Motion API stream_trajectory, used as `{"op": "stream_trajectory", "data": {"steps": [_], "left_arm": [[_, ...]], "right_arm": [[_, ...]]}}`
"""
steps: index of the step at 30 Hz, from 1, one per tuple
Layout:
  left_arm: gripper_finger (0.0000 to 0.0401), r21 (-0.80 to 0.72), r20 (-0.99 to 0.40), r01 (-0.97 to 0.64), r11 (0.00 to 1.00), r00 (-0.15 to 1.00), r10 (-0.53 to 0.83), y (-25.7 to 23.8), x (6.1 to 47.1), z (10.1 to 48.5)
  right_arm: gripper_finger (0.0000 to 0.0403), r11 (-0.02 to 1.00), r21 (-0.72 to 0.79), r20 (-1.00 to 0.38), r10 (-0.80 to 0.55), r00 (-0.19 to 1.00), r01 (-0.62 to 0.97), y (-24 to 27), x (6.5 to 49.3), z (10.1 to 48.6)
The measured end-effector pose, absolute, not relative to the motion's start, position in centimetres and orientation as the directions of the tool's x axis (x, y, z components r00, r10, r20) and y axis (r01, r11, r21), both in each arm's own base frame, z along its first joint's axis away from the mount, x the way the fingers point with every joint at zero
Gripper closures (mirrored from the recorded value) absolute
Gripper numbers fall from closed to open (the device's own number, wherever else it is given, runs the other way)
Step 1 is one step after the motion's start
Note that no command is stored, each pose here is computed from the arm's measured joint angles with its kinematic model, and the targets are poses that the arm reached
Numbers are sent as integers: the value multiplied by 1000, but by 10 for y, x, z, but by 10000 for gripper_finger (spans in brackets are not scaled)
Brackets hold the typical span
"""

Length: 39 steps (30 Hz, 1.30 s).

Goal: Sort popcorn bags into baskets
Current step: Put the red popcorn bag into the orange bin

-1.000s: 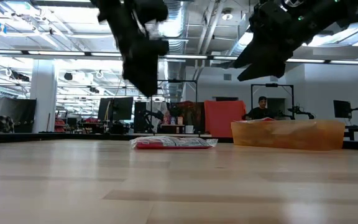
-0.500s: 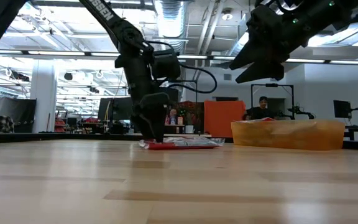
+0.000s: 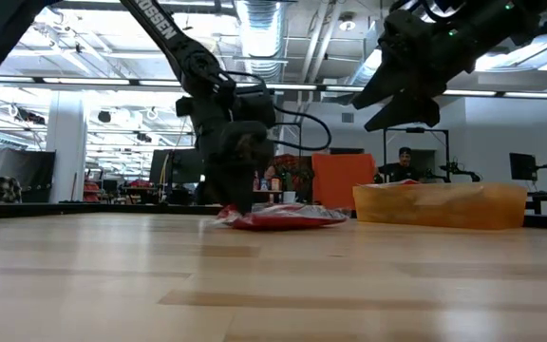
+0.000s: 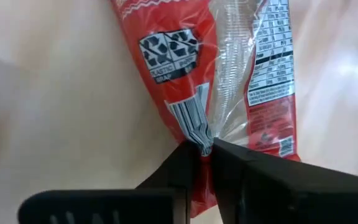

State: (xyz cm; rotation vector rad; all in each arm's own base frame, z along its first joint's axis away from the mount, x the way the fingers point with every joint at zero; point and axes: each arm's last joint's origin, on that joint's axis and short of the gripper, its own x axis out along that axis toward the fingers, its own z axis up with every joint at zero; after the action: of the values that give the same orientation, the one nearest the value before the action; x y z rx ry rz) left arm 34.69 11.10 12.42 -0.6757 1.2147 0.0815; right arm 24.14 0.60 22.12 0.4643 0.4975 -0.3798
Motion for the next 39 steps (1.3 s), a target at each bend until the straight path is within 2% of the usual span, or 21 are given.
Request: {"op": "stream_trajectory", "data": {"steps": [2,4,7,11,16,21,32,39], "left_arm": [[379,-510,-846,-415,753,401,-351,109,348,127],[390,-585,-798,-416,696,447,-404,108,350,134],[395,-680,-714,-373,632,532,-455,106,353,156],[396,-771,-618,-333,543,598,-511,105,352,182],[398,-817,-556,-297,495,635,-537,103,350,202],[398,-834,-537,-307,458,642,-547,99,351,206],[397,-883,-451,-249,399,687,-570,96,361,215],[397,-889,-441,-238,391,674,-593,87,363,217]], "right_arm": [[117,849,310,-538,-214,815,428,8,241,221],[117,908,250,-534,-159,831,335,13,242,222],[117,977,120,-527,-88,845,177,23,242,223],[117,997,-68,-521,-58,852,26,35,241,223],[117,974,-225,-487,-140,862,31,39,242,230],[117,943,-331,-454,-155,878,-4,37,248,242],[117,881,-455,-514,-141,846,-130,47,267,236],[123,832,-550,-536,-284,795,-74,49,291,226]]}}
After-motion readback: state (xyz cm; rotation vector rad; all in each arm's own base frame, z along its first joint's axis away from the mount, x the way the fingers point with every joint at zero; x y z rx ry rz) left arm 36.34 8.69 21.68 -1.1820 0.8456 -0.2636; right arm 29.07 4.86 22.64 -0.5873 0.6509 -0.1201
